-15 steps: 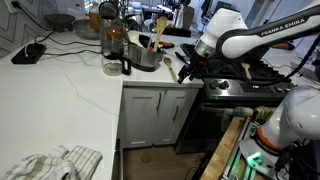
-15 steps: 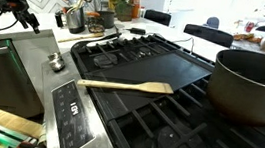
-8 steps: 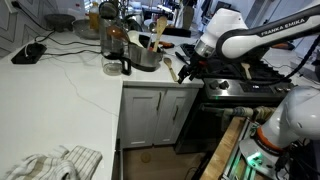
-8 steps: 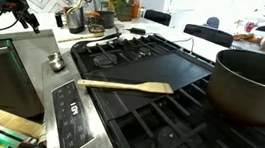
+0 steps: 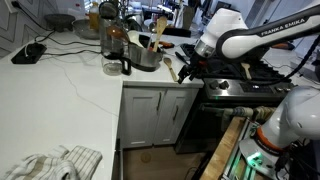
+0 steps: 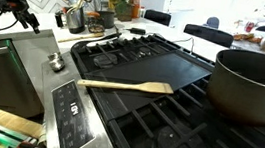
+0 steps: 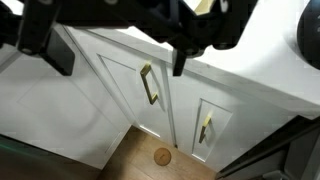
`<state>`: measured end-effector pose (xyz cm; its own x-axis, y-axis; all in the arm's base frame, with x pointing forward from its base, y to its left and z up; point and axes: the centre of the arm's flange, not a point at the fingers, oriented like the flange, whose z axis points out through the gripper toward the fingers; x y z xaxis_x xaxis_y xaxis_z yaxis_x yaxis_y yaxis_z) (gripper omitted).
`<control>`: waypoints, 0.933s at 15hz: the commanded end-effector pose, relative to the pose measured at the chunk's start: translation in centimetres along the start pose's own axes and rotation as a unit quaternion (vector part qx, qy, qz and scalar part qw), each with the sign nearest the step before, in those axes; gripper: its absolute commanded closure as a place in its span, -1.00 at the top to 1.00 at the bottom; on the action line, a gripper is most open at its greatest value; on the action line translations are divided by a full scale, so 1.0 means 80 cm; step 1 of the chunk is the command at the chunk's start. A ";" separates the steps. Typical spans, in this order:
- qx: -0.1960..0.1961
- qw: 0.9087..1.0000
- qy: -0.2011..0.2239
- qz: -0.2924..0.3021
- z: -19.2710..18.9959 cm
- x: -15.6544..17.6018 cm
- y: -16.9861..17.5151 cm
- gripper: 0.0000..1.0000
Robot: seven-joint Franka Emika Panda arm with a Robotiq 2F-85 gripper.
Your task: Pick up the wooden spoon from the kitchen counter and put it on the black tray on the hob of the stove
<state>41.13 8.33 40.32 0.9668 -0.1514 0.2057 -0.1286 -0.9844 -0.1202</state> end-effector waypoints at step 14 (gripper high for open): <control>0.005 0.991 0.008 0.130 -0.007 0.093 0.040 1.00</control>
<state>45.76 5.51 42.34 0.9226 -0.3195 0.2162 -0.2860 -0.9426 -0.1727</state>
